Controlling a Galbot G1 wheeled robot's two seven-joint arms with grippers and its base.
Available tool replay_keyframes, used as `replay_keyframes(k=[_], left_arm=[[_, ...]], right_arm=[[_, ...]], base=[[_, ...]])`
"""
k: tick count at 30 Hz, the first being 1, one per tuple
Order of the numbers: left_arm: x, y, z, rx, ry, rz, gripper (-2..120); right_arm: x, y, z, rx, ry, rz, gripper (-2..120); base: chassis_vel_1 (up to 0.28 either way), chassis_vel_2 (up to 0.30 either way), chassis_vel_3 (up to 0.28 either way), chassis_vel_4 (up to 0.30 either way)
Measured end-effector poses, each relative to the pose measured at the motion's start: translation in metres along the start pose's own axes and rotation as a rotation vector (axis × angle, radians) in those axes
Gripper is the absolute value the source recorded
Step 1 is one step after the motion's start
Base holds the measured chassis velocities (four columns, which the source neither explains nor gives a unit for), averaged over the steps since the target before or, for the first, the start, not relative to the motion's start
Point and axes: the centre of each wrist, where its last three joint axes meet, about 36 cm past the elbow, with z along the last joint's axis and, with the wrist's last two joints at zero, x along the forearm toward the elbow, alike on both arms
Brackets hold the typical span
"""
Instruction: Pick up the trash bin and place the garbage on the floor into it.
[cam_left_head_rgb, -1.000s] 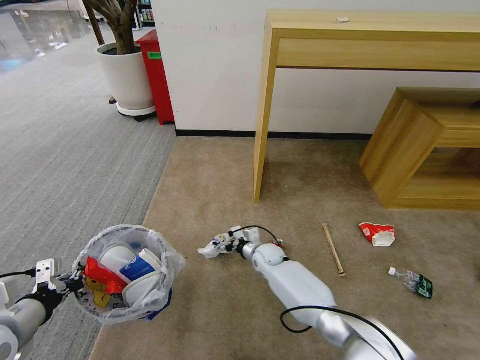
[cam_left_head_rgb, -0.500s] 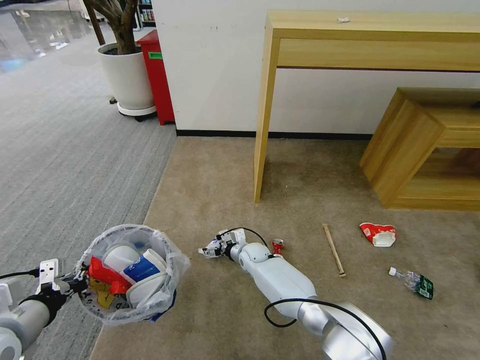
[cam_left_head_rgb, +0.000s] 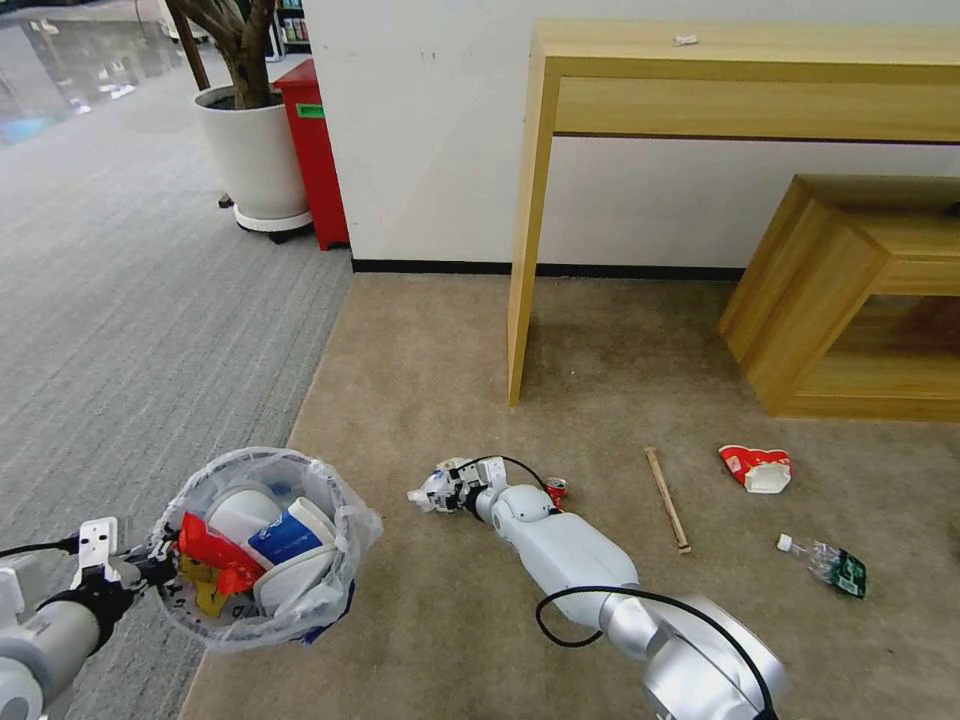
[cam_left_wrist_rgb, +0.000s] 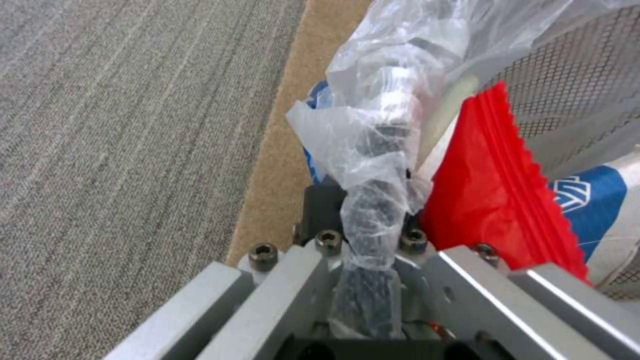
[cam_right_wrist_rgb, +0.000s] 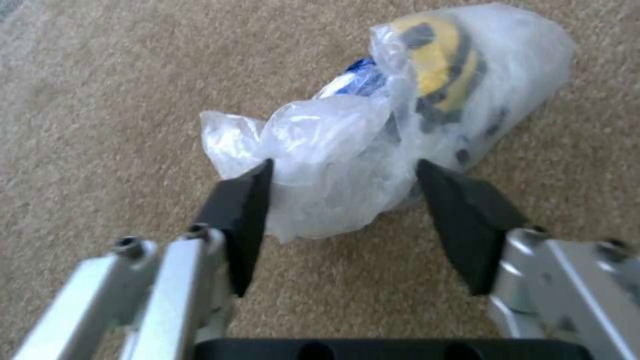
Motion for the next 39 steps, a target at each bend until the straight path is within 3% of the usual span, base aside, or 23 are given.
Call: replay_keyframes(k=[14, 23, 27, 30, 35, 38, 39], left_arm=[[0.004, -0.005, -0.003, -0.006, -0.008, 0.012, 0], [0.008, -0.006, -0.003, -0.012, -0.004, 0.013, 0], [0.010, -0.007, -0.004, -0.018, -0.003, 0.019, 0], [0.010, -0.007, -0.004, -0.019, -0.003, 0.020, 0], [0.008, -0.009, -0.007, -0.026, -0.006, 0.032, 0], [0.003, -0.016, -0.008, -0.034, -0.004, 0.052, 0], [0.003, -0.016, -0.008, -0.034, -0.004, 0.052, 0]], right_arm=[[0.004, 0.001, 0.007, 0.042, -0.060, 0.012, 0], [0.010, -0.007, -0.002, 0.052, -0.122, 0.032, 0], [0.022, -0.013, -0.011, 0.174, -0.229, 0.057, 0], [0.027, -0.014, -0.013, 0.187, -0.247, 0.060, 0], [0.061, -0.020, -0.036, 0.238, -0.368, 0.063, 0], [0.112, -0.013, -0.069, 0.254, -0.502, 0.013, 0], [0.112, -0.013, -0.069, 0.254, -0.502, 0.013, 0]], base=[[0.000, 0.000, 0.000, 0.000], [0.000, 0.000, 0.000, 0.000], [0.000, 0.000, 0.000, 0.000], [0.000, 0.000, 0.000, 0.000], [0.000, 0.000, 0.000, 0.000], [0.000, 0.000, 0.000, 0.000], [0.000, 0.000, 0.000, 0.000]])
